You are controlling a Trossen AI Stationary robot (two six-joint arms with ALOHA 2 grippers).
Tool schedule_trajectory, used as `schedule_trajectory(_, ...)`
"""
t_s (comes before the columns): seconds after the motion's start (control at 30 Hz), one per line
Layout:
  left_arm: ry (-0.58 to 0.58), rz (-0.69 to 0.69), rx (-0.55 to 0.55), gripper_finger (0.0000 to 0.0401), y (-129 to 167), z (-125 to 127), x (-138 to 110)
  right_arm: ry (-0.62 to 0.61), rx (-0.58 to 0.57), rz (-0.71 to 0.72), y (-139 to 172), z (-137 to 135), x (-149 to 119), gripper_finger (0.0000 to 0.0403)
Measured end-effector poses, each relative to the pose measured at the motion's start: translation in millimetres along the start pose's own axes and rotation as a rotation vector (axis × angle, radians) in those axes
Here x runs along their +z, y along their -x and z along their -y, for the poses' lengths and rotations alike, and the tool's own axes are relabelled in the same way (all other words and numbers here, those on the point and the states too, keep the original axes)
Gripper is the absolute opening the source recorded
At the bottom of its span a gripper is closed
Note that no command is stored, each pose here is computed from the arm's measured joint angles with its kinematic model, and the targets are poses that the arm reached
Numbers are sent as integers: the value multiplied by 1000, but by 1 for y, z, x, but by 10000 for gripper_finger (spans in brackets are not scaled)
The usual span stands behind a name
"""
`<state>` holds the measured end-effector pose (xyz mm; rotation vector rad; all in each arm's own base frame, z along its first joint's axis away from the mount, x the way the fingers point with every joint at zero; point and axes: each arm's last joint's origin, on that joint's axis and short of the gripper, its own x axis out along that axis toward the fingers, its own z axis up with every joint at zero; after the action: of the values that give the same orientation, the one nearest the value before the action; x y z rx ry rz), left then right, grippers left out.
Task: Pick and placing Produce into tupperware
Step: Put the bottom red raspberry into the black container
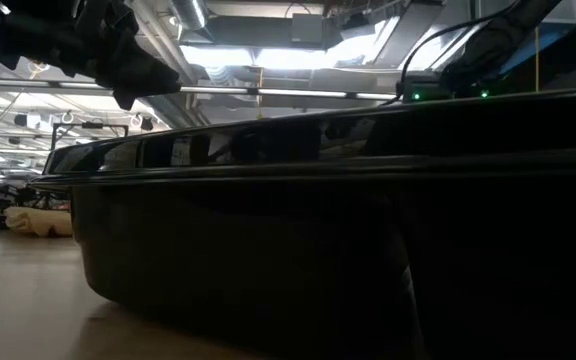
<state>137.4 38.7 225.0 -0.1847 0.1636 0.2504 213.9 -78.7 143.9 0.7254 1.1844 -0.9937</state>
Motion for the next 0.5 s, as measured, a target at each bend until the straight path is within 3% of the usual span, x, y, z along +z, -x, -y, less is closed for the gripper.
schedule_trajectory(0.5, 0, -2, -1, 126, 0, 0, 0, -39, -13, -71, -10, 9, -8, 287)
